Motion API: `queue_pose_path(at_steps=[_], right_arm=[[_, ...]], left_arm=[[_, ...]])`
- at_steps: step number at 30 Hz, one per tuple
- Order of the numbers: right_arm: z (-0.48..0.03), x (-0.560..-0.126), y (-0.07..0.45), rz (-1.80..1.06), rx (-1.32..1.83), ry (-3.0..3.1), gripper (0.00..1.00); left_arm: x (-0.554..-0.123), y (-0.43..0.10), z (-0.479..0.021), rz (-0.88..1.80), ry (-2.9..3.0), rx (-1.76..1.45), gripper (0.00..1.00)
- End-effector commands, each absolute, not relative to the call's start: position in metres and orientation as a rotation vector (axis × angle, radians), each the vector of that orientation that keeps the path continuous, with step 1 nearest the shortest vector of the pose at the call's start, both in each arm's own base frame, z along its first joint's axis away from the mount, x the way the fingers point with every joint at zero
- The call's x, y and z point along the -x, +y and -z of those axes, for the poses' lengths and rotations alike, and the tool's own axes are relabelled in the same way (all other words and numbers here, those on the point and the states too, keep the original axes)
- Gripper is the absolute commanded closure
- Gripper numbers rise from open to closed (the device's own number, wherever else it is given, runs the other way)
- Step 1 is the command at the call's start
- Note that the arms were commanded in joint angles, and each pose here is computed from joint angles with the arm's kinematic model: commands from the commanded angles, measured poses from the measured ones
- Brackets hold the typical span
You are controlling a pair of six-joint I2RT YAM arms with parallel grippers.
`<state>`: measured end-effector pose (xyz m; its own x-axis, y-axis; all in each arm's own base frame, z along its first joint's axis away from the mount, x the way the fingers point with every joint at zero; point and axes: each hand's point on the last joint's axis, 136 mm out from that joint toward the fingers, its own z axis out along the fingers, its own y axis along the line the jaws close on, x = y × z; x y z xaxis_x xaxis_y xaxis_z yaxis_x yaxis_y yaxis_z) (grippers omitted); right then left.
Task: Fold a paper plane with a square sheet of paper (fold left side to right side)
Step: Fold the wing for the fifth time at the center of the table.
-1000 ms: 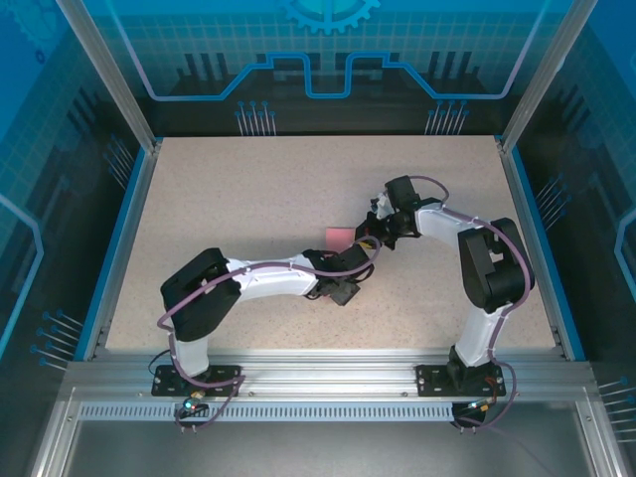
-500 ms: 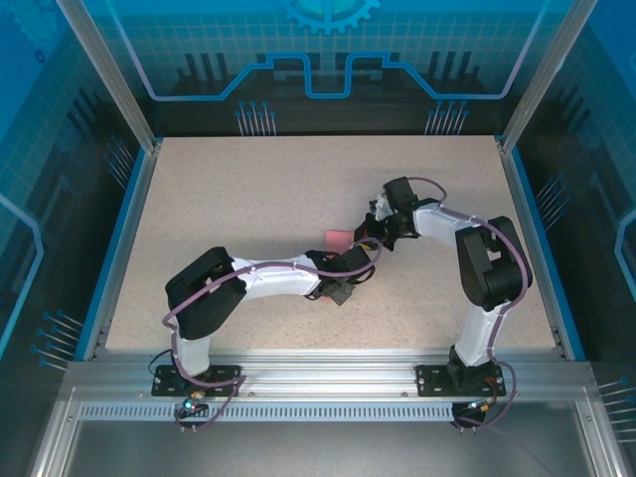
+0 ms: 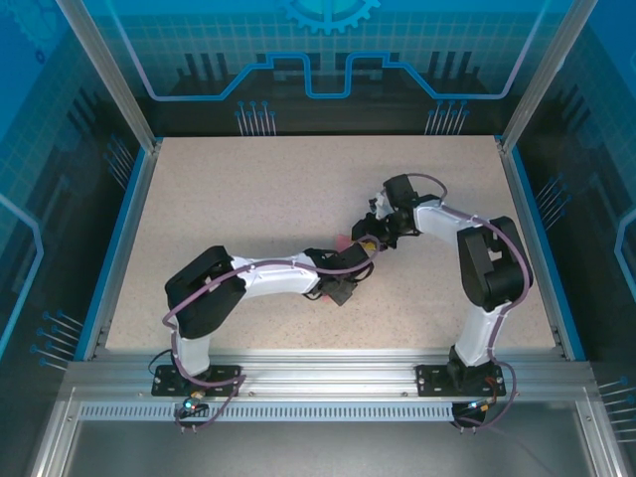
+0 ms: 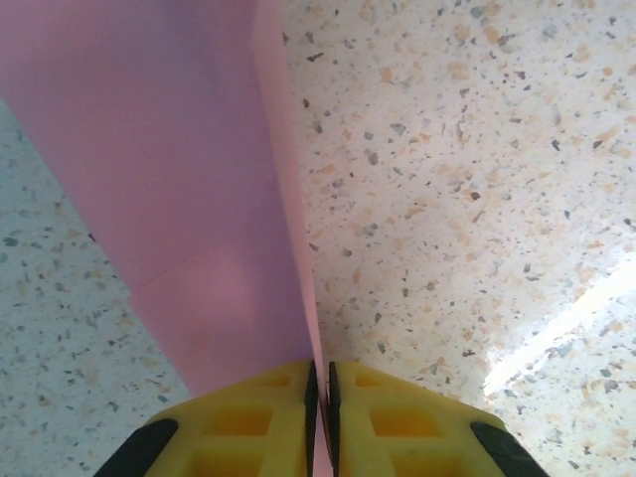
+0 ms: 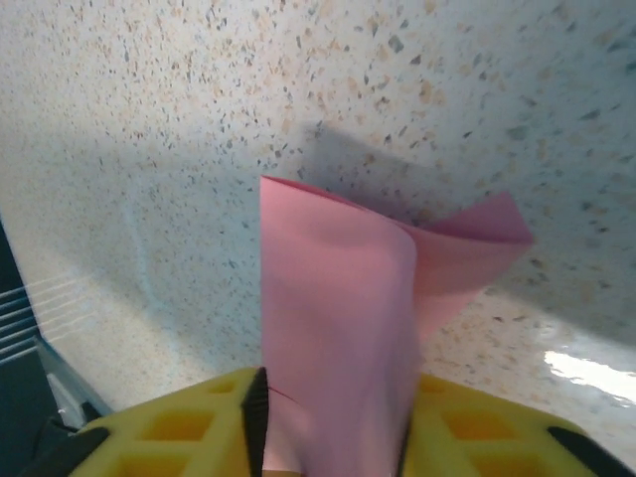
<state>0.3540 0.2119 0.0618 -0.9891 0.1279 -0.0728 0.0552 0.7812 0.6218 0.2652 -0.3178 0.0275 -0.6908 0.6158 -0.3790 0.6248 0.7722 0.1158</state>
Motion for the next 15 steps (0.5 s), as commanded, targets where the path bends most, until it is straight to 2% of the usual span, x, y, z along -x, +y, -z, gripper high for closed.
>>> queue_pose_path(at_steps=[1, 4, 7, 11, 15], right_arm=[[-0.095, -0.359, 0.184, -0.846, -0.129, 2.766, 0.50], [-0.104, -0.354, 0.152, -0.735, -0.193, 2.717, 0.37], [-0.105, -0.342, 0.128, -0.674, -0.252, 2.686, 0.31], [-0.100, -0.324, 0.113, -0.665, -0.288, 2.660, 0.26], [-0.085, -0.306, 0.117, -0.718, -0.260, 2.691, 0.25]], left_arm=[[-0.266, -0.329, -0.043, 0.193, 2.597, -0.913, 0.86], [-0.267, -0.333, -0.047, 0.299, 2.626, -0.900, 0.87], [-0.266, -0.338, -0.048, 0.410, 2.657, -0.897, 0.87], [-0.270, -0.343, -0.048, 0.557, 2.703, -0.865, 0.87], [-0.274, -0.349, -0.050, 0.742, 2.740, -0.819, 0.86]])
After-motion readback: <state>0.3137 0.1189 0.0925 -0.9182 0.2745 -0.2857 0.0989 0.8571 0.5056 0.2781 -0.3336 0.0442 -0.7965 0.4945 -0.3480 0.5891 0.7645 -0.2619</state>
